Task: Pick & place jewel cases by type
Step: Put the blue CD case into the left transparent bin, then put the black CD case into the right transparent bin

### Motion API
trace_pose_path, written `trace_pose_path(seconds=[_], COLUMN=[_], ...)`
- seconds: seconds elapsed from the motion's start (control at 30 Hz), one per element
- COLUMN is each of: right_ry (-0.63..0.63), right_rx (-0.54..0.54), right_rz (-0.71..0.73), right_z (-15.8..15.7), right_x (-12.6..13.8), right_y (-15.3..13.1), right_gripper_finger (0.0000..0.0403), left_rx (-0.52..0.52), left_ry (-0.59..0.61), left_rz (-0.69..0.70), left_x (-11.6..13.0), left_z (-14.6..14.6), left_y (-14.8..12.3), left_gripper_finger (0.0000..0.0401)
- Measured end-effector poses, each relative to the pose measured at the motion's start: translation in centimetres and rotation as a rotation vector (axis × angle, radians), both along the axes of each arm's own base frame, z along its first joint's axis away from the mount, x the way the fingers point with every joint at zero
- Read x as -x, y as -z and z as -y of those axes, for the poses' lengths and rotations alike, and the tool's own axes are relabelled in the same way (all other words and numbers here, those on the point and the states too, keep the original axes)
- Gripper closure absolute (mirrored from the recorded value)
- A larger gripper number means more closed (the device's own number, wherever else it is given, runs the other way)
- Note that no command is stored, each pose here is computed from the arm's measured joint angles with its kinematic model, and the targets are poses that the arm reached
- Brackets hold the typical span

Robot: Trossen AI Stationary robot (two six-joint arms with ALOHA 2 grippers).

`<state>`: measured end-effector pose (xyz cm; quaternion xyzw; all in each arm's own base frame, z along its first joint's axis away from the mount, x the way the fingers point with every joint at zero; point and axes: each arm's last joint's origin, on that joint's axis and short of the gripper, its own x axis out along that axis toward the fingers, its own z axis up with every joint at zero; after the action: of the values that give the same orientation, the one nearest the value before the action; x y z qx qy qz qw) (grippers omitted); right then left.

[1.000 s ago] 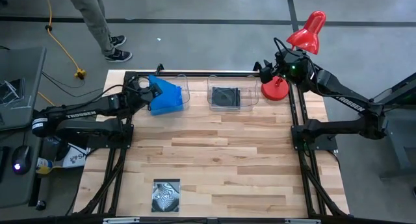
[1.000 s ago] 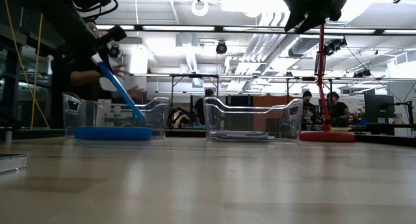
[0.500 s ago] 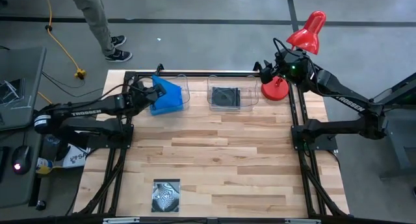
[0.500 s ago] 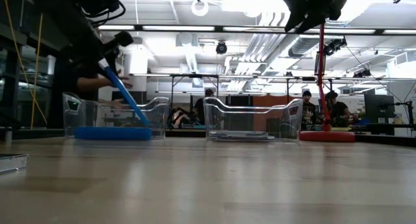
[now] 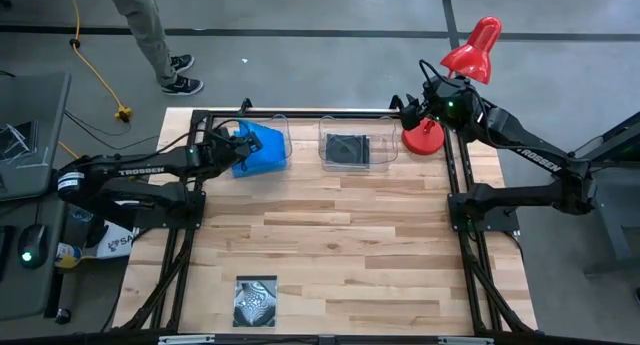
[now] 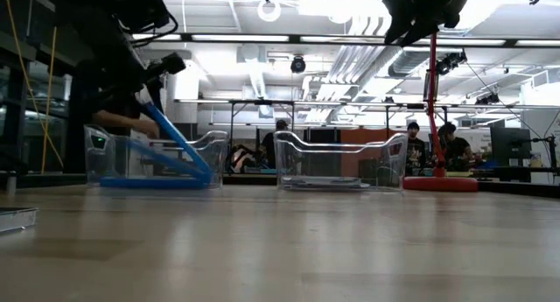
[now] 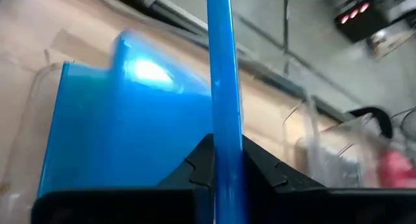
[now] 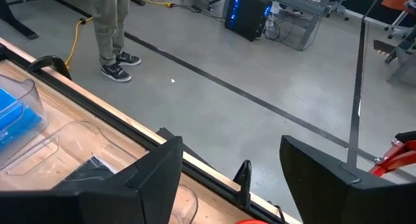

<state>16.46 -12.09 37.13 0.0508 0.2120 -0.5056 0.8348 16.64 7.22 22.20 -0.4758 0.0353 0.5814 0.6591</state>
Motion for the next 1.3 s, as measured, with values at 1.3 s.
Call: trace_pose_path(seconds=[1.3], right_ry=[0.003], right_rx=[-0.001], right_rz=[-0.005], right_z=[0.0], right_x=[0.0], right_y=[0.0], right_gripper_finger=[0.0163], left_rx=[-0.056], left_ry=[0.132], left_rz=[-0.195], left_x=[2.7], left_z=[0.9], left_y=[-0.9], left_gripper_finger=[0.0292])
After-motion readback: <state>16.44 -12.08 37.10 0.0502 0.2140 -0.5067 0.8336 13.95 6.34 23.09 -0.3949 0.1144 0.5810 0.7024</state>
